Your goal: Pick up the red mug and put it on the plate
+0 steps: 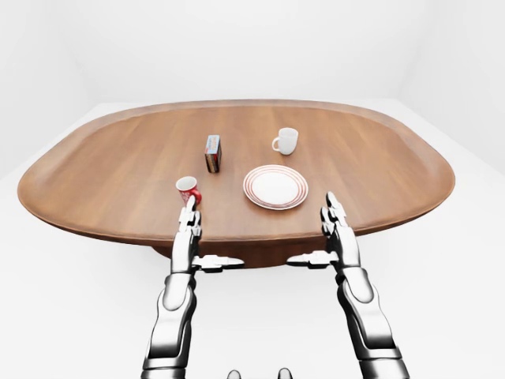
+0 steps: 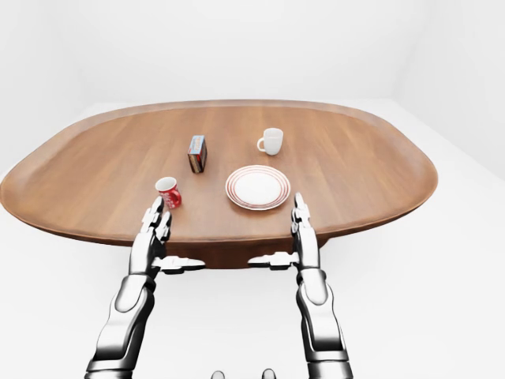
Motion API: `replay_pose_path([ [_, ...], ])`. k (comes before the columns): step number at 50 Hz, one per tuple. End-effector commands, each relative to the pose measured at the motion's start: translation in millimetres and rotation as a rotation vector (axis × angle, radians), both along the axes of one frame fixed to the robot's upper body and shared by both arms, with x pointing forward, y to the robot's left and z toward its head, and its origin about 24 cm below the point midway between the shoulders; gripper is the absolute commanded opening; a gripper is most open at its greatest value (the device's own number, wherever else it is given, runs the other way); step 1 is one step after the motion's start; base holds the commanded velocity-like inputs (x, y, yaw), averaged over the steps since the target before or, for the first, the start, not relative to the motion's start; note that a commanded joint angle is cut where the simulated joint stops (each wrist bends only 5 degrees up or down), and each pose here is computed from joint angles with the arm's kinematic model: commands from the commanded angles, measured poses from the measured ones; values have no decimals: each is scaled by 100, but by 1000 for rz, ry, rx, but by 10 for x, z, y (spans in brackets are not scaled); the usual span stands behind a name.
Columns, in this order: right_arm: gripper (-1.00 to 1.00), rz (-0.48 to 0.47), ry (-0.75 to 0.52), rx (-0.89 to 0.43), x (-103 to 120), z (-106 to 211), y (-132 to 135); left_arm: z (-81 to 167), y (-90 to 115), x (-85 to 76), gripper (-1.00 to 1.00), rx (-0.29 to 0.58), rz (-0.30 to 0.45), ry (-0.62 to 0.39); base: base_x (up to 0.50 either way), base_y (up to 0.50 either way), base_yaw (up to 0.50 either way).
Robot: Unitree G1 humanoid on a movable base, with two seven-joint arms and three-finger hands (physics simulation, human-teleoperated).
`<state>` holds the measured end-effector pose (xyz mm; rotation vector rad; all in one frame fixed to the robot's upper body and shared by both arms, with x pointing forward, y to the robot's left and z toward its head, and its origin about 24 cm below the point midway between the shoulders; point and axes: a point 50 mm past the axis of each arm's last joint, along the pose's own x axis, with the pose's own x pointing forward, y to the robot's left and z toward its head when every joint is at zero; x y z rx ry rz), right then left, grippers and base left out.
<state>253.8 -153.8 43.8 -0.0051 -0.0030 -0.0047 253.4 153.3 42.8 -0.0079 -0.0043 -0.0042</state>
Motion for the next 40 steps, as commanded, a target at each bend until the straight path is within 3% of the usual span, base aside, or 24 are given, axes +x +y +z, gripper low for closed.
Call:
replay_pose_path([
  [1, 100, -9, -12, -13, -3, 67, -84, 49, 75, -12, 100, -19, -10, -15, 0, 0, 0],
  [12, 100, -9, -17, -16, -8, 75, -100, 81, 87, -8, 100, -23, -7, -19, 0, 0, 0],
  [15, 100, -14, -42, -16, -7, 167, -109, 195, 98, -1, 100, -32, -5, -49, 0, 0, 0],
  [17, 100, -16, -108, 2, -1, 354, -119, 419, 129, -1, 100, -60, 8, -131, 0, 0, 0],
  [20, 100, 14, -381, 62, -69, 982, -116, 1295, 314, -216, 100, -336, 44, -538, 0, 0, 0],
  [23, 100, 19, -524, 115, -146, 1291, -141, 1544, 365, -292, 100, -377, 58, -643, 0, 0, 0],
  [26, 100, 38, -552, 84, -156, 1356, -116, 1561, 361, -305, 100, -373, 61, -647, 0, 0, 0],
  [28, 100, 35, -542, 75, -147, 1336, -119, 1453, 337, -272, 100, -346, 59, -596, 0, 0, 0],
  [40, 100, 35, -531, 73, -185, 1303, -117, 1472, 347, -265, 100, -347, 71, -602, 0, 8, 0],
])
